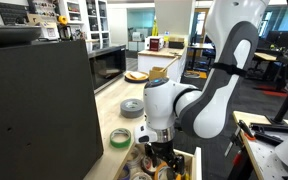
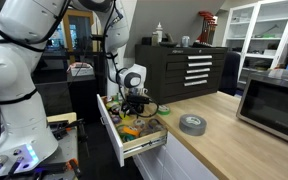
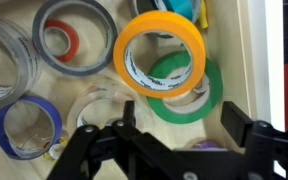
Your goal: Put the orange masking tape in the drawer
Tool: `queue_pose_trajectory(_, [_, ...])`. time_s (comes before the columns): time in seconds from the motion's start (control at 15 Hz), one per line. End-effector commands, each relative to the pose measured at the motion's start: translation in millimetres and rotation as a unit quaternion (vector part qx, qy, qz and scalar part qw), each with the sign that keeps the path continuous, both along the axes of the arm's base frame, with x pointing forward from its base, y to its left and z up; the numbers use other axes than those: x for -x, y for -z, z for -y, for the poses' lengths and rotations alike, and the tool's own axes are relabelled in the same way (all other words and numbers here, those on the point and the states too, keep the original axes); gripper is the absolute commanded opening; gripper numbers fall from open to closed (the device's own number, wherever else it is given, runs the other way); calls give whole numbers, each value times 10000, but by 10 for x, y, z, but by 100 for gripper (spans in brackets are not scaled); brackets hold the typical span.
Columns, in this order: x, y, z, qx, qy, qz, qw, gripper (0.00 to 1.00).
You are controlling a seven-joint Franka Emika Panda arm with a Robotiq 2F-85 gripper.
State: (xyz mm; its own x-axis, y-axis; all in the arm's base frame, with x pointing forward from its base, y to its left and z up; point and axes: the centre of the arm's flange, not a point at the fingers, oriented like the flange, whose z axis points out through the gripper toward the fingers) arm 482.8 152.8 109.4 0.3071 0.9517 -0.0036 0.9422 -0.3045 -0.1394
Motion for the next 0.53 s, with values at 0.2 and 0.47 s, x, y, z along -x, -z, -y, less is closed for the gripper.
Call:
queue_pose_trajectory(0.2, [-186,-785,96,-73,550,267,9981,100])
queue_pose_trajectory(0.47, [-256,-1123,162,11,1136,279,9931,100])
